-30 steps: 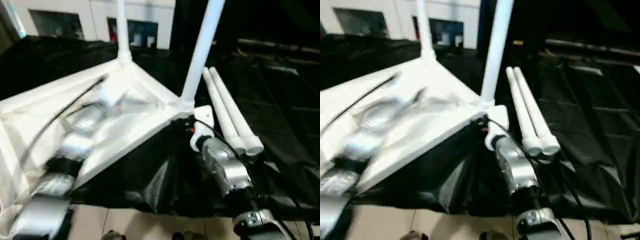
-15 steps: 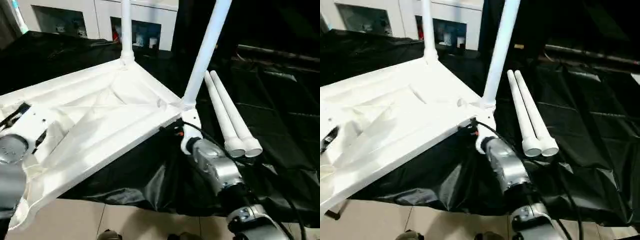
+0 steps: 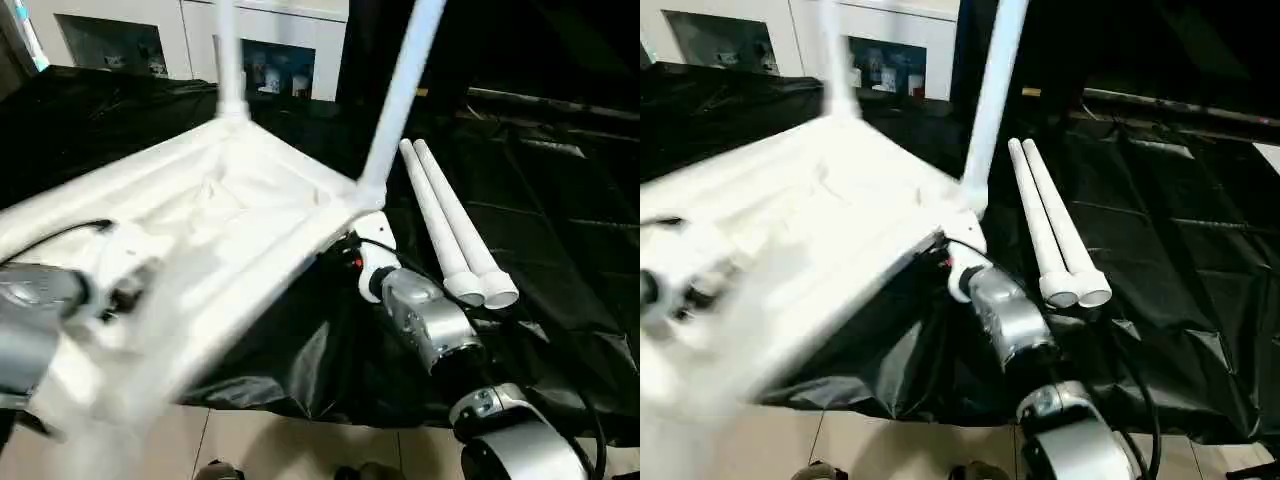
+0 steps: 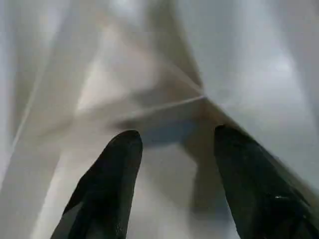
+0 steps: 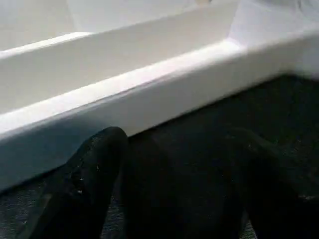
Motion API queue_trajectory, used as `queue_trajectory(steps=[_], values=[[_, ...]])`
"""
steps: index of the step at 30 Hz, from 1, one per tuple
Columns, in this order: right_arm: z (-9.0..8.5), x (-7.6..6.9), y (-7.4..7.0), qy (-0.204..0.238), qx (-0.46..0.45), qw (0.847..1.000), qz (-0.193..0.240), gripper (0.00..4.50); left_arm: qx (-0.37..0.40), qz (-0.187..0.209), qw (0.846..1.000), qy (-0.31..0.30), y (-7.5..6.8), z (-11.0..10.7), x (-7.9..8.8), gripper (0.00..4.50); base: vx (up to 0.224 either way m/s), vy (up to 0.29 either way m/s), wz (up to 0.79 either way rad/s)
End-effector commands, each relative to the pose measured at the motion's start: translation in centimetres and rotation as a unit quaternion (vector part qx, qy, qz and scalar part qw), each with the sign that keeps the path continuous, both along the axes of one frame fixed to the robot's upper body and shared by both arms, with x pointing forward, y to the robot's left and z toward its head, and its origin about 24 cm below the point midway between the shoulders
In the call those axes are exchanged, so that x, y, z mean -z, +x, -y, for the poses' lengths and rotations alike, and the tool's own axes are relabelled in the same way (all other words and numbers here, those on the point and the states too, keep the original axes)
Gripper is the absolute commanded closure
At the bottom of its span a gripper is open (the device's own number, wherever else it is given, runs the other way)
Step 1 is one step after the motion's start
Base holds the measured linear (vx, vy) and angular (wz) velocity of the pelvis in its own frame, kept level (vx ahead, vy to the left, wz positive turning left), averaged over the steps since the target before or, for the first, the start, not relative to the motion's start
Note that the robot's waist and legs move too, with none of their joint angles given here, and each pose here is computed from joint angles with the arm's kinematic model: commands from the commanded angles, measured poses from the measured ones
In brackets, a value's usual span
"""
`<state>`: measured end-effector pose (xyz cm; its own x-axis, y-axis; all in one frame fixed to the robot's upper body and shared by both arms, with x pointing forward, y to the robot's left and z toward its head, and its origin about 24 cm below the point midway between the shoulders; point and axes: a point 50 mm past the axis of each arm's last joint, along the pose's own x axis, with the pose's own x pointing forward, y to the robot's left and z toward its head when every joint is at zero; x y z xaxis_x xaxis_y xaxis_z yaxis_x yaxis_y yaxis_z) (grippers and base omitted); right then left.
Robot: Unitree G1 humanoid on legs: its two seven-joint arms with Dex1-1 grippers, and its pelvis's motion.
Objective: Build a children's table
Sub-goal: Rotate table base
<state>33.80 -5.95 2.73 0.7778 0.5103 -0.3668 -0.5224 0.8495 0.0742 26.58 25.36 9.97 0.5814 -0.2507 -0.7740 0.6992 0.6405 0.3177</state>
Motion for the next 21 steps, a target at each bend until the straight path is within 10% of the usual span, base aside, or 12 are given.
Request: queue_trajectory(steps=[1,13,21], values=[[-1.0,-1.0,0.4,0.009,-0.022,1.000,0.018,0.95,0.129,-0.041,0.988,-0.073,-0.3,4.0,0.1,1.82,0.000,0.000,0.00],[0.5,-1.5,1.1,-0.005,-0.013,0.999,0.034,0.95,0.166,-0.047,0.984,-0.050,3.6,6.3,2.2,1.82,0.000,0.000,0.00],[3.8,-3.0,1.8,-0.009,0.017,0.997,0.070,0.95,0.071,0.113,0.990,0.044,9.1,6.4,2.5,1.82,0.000,0.000,0.00]])
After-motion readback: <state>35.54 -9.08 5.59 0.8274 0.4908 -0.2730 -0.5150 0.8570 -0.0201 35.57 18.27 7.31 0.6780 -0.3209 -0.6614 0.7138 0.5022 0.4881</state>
